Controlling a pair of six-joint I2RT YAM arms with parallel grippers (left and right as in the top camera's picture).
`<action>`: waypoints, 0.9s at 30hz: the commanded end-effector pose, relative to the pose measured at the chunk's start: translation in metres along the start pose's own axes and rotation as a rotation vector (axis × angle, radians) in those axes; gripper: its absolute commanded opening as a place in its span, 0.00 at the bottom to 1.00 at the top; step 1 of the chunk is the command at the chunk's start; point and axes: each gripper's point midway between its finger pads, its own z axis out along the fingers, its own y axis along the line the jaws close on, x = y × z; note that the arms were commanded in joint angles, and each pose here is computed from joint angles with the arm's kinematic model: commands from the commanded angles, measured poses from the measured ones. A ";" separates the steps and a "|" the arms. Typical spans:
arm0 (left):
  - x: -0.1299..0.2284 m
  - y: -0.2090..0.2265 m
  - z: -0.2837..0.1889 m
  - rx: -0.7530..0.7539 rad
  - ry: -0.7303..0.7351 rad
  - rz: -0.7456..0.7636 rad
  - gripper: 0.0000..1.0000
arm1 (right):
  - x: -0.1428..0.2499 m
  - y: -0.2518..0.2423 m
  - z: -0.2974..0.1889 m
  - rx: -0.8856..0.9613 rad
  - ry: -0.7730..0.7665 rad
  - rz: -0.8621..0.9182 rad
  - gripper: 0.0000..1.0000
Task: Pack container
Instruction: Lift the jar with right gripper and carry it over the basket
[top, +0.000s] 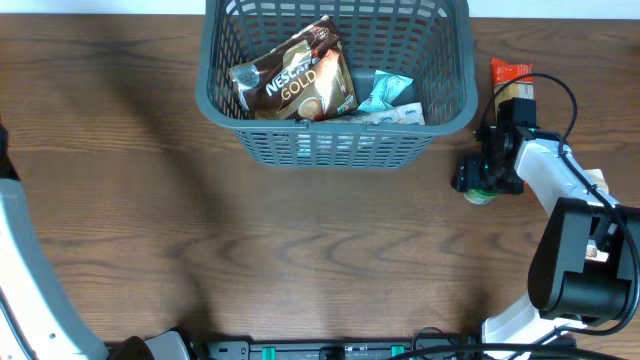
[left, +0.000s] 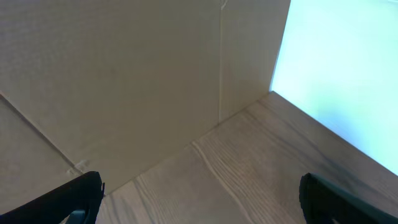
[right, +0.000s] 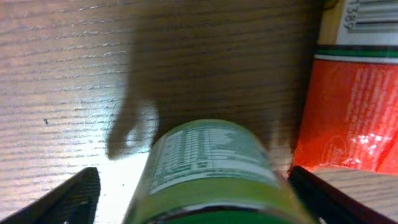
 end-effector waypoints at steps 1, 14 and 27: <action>0.000 0.004 0.001 -0.017 0.000 -0.010 0.98 | 0.004 0.000 0.004 0.004 0.014 0.006 0.67; 0.000 0.004 0.001 -0.017 0.000 -0.010 0.99 | -0.002 -0.001 0.001 0.006 -0.004 0.019 0.01; 0.000 0.004 0.001 -0.017 0.000 -0.010 0.99 | -0.107 -0.020 -0.191 0.066 -0.386 0.087 0.01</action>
